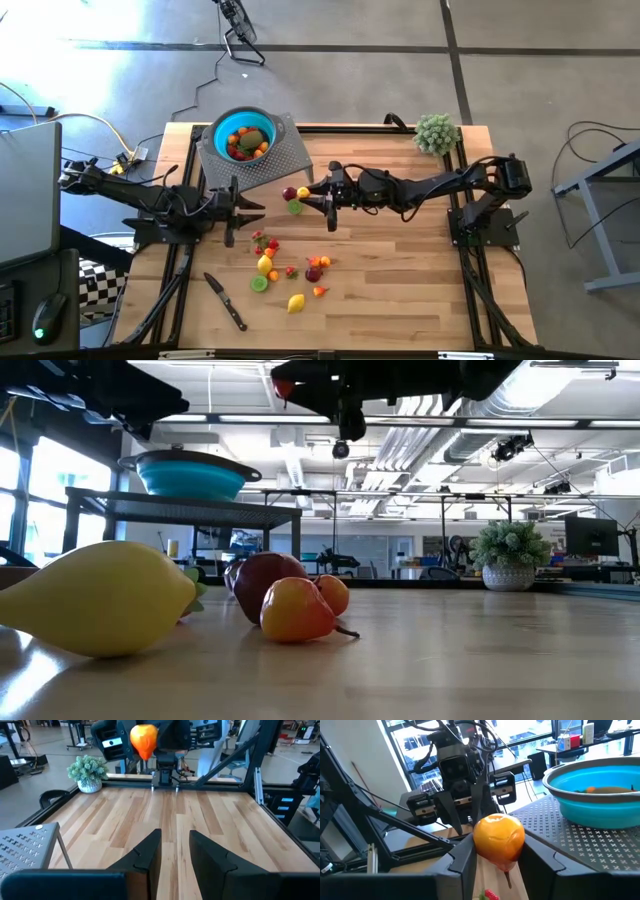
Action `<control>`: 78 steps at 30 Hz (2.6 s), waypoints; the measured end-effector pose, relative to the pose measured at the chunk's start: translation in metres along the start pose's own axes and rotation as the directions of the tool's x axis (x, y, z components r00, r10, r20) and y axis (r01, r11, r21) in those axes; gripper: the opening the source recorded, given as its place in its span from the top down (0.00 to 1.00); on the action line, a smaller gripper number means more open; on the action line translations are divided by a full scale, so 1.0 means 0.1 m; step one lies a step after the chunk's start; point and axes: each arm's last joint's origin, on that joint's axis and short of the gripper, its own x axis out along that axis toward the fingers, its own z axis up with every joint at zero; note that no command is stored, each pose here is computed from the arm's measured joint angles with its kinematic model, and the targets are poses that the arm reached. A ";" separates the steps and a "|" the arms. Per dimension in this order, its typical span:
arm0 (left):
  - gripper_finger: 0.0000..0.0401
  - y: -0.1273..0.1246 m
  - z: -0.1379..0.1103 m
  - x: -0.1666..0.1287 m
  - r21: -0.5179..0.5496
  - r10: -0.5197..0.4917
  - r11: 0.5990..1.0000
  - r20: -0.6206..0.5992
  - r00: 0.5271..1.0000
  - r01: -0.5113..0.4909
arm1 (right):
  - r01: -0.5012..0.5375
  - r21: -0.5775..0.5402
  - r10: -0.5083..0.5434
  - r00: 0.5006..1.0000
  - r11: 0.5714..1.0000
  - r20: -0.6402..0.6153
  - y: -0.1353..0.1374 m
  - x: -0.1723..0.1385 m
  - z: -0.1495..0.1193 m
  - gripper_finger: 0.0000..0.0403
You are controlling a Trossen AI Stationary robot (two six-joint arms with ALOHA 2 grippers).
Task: Pick & Place Fruit
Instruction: Put the orange pear into the blue strainer bowl on the shelf
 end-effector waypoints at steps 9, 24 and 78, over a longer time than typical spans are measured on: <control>0.57 -0.02 -0.02 0.08 0.003 0.028 1.000 -0.006 1.000 -0.028 | 0.002 0.002 -0.002 1.000 1.000 -0.008 0.00 0.00 -0.01 0.69; 0.53 -0.03 -0.03 0.45 -0.029 0.091 0.996 0.096 0.991 -0.088 | -0.031 0.001 0.031 0.999 1.000 -0.017 0.02 0.00 -0.01 0.70; 0.56 0.13 0.06 1.27 -0.042 -0.041 0.998 0.121 0.992 0.046 | -0.055 -0.026 0.054 0.998 0.998 -0.023 0.05 0.00 -0.02 0.71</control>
